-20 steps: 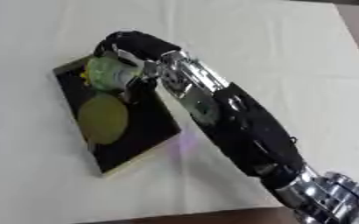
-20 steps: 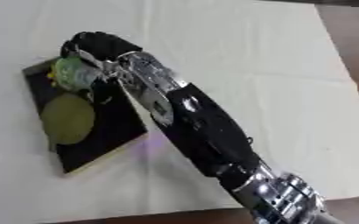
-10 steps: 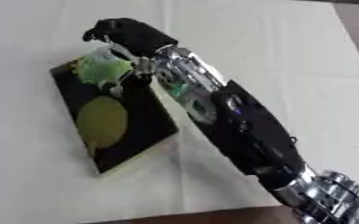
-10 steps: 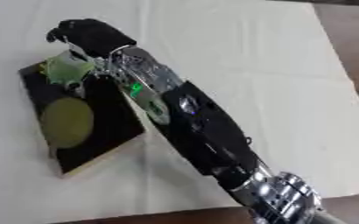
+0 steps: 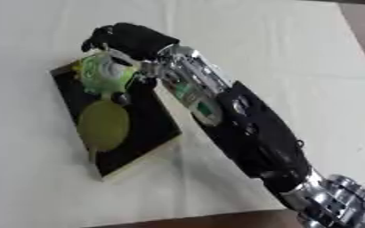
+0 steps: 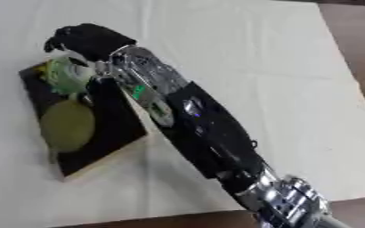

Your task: Pick up objects on the table and place them in the box.

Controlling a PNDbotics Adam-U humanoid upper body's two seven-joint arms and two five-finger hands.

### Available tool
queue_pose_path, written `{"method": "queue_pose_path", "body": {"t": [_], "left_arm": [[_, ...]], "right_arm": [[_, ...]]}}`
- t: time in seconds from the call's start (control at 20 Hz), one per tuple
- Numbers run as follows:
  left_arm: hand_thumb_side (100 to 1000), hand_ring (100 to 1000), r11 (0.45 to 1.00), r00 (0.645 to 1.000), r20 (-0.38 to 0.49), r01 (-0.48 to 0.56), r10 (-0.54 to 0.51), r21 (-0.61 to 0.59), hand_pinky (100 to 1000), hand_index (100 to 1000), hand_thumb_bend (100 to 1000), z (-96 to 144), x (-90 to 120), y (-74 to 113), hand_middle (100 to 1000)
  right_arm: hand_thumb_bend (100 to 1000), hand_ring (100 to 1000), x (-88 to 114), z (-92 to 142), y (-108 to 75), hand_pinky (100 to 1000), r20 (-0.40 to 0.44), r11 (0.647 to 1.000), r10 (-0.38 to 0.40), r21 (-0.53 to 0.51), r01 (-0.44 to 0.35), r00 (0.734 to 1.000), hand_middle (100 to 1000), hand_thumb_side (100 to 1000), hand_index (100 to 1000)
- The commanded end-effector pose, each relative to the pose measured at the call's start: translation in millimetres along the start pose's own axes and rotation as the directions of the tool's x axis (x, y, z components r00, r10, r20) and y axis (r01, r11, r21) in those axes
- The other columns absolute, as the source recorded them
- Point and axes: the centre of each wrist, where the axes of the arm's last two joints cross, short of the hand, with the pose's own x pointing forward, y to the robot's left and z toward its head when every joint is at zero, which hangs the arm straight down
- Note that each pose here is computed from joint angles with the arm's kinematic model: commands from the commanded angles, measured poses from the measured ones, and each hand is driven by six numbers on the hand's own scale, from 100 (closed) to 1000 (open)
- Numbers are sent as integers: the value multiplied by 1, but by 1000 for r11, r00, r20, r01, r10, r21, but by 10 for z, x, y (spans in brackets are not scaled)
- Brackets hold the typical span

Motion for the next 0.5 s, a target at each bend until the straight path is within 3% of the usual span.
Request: {"method": "queue_pose_path", "body": {"t": [0.05, 0.2, 0.25, 0.35, 0.5], "left_arm": [[673, 818, 1000, 1000, 30, 0, 1, -8, 723, 846, 486, -59, 61, 15, 841], [673, 818, 1000, 1000, 28, 3, -3, -4, 723, 846, 485, -54, 59, 23, 841], [672, 818, 1000, 1000, 28, 5, -5, -2, 723, 846, 485, -53, 58, 28, 841], [672, 818, 1000, 1000, 28, 10, -10, 1, 723, 846, 484, -49, 55, 38, 841], [671, 818, 1000, 1000, 26, 17, -17, 7, 723, 846, 485, -40, 50, 54, 840]], "right_arm": [[375, 891, -3, 77, -221, 966, 4, 996, -18, -89, 19, 1000, 805, 100, 907], [191, 865, -44, 225, -448, 959, 18, 981, -73, -179, 75, 997, 780, 114, 907], [117, 855, -73, 301, -551, 956, 30, 970, -104, -219, 108, 994, 771, 158, 907], [100, 845, -149, 477, -741, 951, 57, 940, -175, -288, 184, 983, 762, 201, 909], [100, 825, -267, 763, -965, 942, 83, 890, -259, -367, 272, 962, 748, 388, 903]]}}
